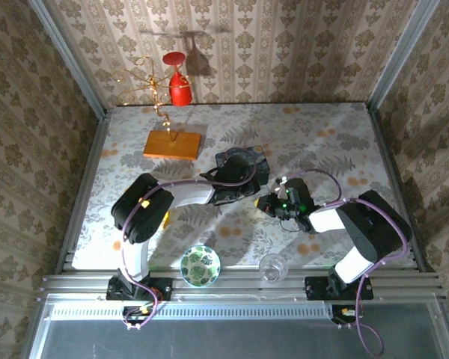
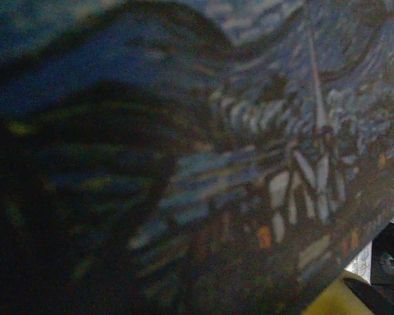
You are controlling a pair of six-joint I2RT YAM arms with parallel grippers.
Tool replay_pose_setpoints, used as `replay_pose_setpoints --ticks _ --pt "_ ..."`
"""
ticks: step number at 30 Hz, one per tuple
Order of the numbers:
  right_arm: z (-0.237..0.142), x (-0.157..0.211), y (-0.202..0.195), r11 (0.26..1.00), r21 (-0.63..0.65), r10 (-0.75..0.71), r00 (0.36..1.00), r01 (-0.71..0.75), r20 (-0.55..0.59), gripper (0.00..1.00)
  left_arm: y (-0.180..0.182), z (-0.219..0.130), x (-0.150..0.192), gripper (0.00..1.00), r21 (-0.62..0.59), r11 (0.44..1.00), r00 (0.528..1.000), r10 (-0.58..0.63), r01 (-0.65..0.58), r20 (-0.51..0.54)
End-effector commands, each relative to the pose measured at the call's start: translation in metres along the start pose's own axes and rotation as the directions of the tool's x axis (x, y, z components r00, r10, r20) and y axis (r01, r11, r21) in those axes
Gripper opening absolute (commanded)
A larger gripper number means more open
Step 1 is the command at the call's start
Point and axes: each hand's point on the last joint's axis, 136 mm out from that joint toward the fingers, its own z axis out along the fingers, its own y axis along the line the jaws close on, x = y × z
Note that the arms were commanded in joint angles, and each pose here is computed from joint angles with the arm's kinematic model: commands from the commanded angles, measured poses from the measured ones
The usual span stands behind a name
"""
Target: Unlock a padlock with a key
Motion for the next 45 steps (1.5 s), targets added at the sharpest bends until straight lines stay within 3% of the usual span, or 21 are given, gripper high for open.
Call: replay_pose_setpoints --ticks 1,45 --pt "0.002 -0.003 -0.003 1.000 0.001 0.010 1.000 -0.010 0.007 0.00 -0.018 -0.008 -0.006 0.18 0.059 0.998 1.000 0.001 -0.003 0.023" --pt "-0.005 -0.002 -0.014 0.994 -0.012 0.108 0.994 -0.108 0.032 0.00 -0.018 -0.012 -0.010 0.18 0.071 0.997 0.999 -0.002 0.000 0.034"
